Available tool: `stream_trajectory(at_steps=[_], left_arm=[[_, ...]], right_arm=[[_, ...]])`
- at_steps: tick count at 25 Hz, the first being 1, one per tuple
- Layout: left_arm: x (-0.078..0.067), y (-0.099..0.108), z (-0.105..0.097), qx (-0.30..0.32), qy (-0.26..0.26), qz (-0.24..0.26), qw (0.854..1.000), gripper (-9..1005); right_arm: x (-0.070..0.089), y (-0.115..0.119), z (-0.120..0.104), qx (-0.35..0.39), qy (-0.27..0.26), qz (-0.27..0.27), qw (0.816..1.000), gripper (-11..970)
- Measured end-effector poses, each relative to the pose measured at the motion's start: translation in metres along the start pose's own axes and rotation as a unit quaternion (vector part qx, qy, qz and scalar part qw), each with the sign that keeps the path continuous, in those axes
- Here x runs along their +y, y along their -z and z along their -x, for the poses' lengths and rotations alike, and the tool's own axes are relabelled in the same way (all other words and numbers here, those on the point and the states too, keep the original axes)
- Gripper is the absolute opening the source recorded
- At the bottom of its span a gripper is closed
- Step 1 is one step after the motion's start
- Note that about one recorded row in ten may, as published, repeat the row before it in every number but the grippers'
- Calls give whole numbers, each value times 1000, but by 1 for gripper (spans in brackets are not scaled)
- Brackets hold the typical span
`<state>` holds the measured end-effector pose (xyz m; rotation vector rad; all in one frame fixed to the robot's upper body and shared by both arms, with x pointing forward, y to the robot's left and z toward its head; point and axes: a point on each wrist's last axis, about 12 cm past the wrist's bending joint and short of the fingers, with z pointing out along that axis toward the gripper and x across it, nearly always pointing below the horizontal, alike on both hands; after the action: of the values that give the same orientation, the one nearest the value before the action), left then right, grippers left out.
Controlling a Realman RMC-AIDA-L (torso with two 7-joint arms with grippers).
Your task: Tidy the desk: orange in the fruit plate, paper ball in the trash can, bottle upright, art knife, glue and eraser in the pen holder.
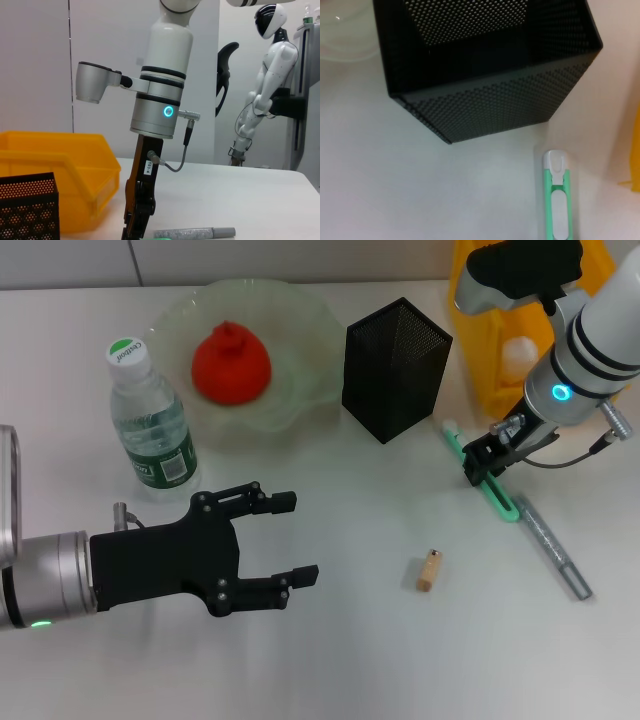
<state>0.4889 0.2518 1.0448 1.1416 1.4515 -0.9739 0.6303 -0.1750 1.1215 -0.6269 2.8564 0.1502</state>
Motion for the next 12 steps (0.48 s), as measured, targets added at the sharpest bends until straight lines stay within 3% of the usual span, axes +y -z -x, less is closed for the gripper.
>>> stream_trajectory(at_steps=[12], left_arm=[[0, -1, 1, -1, -1, 0, 1000, 798]], right_arm=[[2, 3, 2, -6, 12, 5, 1000, 179]])
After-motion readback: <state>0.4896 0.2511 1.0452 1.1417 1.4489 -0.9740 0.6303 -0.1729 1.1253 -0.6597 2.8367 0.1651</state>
